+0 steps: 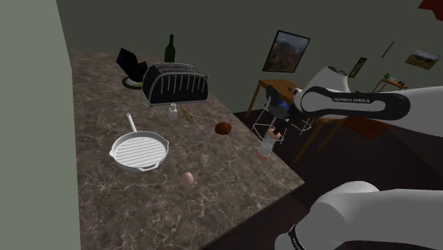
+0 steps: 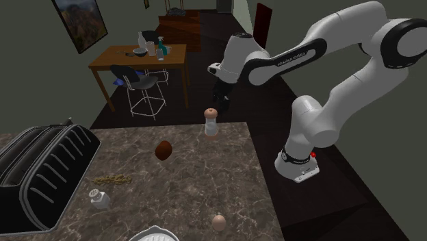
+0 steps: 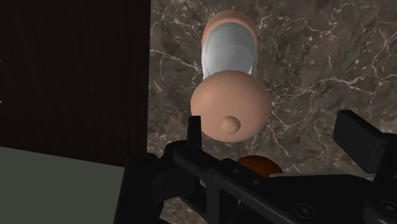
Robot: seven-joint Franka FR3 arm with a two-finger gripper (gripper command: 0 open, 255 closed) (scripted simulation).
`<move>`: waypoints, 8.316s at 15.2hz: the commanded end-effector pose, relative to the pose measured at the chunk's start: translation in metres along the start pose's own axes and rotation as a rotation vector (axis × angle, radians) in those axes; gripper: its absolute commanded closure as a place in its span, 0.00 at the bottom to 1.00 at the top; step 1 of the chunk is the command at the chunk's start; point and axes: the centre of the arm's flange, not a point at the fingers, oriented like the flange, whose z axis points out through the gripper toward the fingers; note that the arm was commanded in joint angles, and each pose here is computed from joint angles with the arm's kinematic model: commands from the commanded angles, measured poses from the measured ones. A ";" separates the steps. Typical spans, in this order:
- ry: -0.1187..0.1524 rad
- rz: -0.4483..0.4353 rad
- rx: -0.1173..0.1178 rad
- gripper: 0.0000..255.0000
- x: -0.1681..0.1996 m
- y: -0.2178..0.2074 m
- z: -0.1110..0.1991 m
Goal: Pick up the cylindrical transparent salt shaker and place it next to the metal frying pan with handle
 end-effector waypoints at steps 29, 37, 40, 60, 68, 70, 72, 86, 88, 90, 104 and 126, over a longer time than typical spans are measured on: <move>0.002 0.007 -0.012 1.00 -0.001 0.017 0.038; 0.002 0.007 -0.012 1.00 0.009 0.021 -0.003; 0.002 0.007 -0.012 1.00 0.013 0.023 -0.018; 0.002 0.007 -0.012 1.00 0.039 0.034 -0.120; 0.002 0.007 -0.012 1.00 0.049 0.038 -0.161; 0.002 0.007 -0.012 1.00 0.051 0.039 -0.171; 0.002 0.007 -0.012 1.00 0.054 0.040 -0.181; 0.002 0.007 -0.012 1.00 0.160 -0.041 -0.183; 0.002 0.007 -0.012 1.00 0.181 -0.057 -0.180; 0.002 0.007 -0.012 1.00 0.201 -0.074 -0.177; 0.002 0.007 -0.012 1.00 0.343 -0.189 -0.155; 0.002 0.007 -0.012 1.00 0.356 -0.228 -0.057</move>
